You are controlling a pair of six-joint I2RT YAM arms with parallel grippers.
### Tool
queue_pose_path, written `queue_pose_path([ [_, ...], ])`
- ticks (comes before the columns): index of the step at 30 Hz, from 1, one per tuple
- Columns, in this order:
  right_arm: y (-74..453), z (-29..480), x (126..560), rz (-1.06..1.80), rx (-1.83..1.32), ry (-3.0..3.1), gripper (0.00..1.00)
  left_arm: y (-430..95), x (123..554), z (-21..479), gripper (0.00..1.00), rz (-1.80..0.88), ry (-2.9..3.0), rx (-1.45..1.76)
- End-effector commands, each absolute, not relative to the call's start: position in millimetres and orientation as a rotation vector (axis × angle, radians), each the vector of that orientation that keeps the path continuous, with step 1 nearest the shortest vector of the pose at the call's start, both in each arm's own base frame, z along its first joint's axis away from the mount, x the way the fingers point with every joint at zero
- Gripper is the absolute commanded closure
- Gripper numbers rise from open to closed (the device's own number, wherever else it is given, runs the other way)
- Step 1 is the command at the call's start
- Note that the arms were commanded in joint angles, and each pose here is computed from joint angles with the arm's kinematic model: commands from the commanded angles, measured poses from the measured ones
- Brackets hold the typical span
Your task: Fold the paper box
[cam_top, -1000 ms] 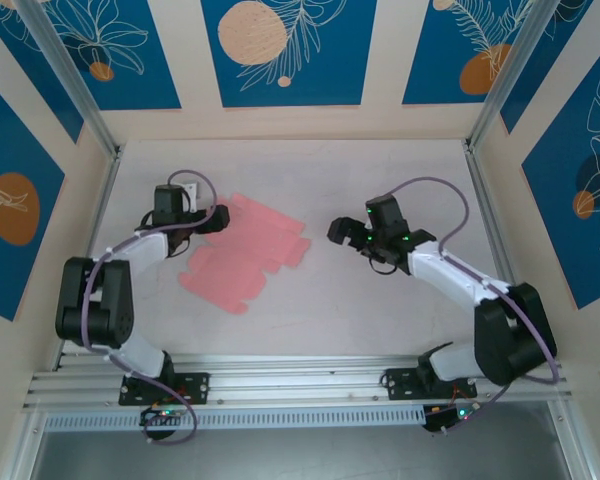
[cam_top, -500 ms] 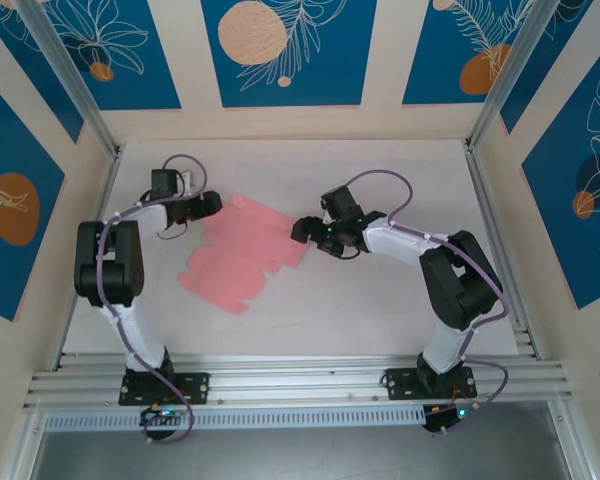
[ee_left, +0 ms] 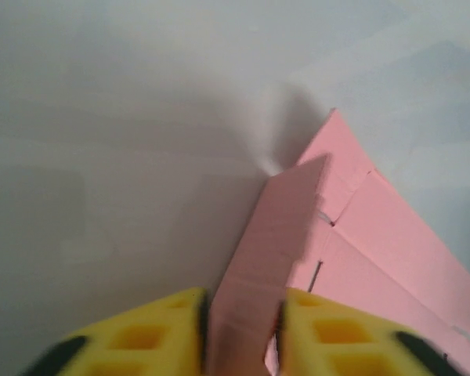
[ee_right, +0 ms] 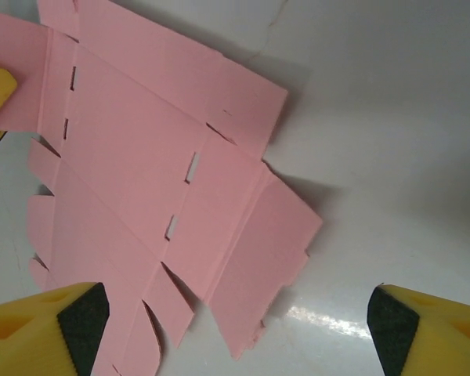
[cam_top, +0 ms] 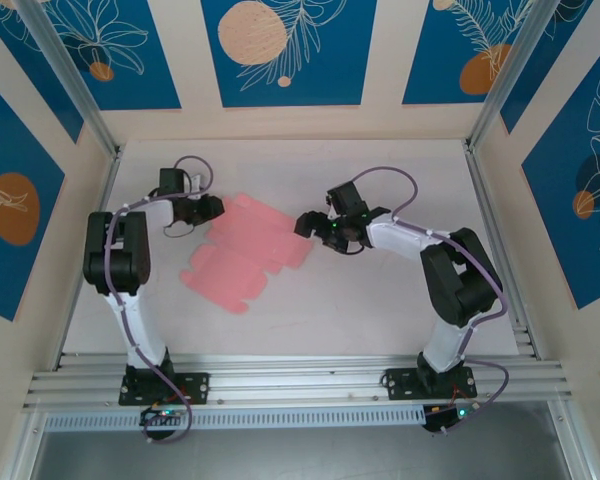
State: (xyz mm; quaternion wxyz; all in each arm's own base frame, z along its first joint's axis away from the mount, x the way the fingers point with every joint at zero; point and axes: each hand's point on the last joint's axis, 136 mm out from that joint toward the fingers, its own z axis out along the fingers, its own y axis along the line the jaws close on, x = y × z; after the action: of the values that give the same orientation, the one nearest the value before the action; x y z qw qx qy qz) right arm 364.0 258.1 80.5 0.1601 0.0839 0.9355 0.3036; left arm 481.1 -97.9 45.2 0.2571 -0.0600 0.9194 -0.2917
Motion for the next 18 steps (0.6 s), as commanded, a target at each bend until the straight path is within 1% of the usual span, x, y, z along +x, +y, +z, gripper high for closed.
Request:
queue_pose_path([
  [1, 251, 95, 363, 0.924, 0.125, 2.652, 0.10, -119, 482, 54, 0.90, -0.839, 2.424, -0.111],
  [3, 242, 102, 369, 0.920, 0.051, 2.641, 0.10, -123, 486, 70, 0.99, -0.854, 2.338, -0.079],
  [4, 238, 104, 371, 0.916, 0.028, 2.637, 0.10, -125, 489, 81, 1.00, -0.862, 2.285, -0.049],
  [8, 218, 131, 382, 0.896, -0.179, 2.560, 0.09, -136, 487, 134, 1.00, -0.872, 2.053, 0.161],
  [11, 210, 158, 390, 0.861, -0.339, 2.479, 0.09, -150, 477, 167, 1.00, -0.872, 1.906, 0.357],
  [15, 215, 190, 395, 0.839, -0.561, 2.356, 0.08, -171, 456, 199, 1.00, -0.867, 1.736, 0.575],
  [17, 222, 207, 398, 0.842, -0.672, 2.282, 0.01, -180, 447, 208, 1.00, -0.860, 1.678, 0.659],
  [18, 224, 215, 401, 0.836, -0.715, 2.246, 0.00, -185, 442, 212, 1.00, -0.872, 1.656, 0.695],
])
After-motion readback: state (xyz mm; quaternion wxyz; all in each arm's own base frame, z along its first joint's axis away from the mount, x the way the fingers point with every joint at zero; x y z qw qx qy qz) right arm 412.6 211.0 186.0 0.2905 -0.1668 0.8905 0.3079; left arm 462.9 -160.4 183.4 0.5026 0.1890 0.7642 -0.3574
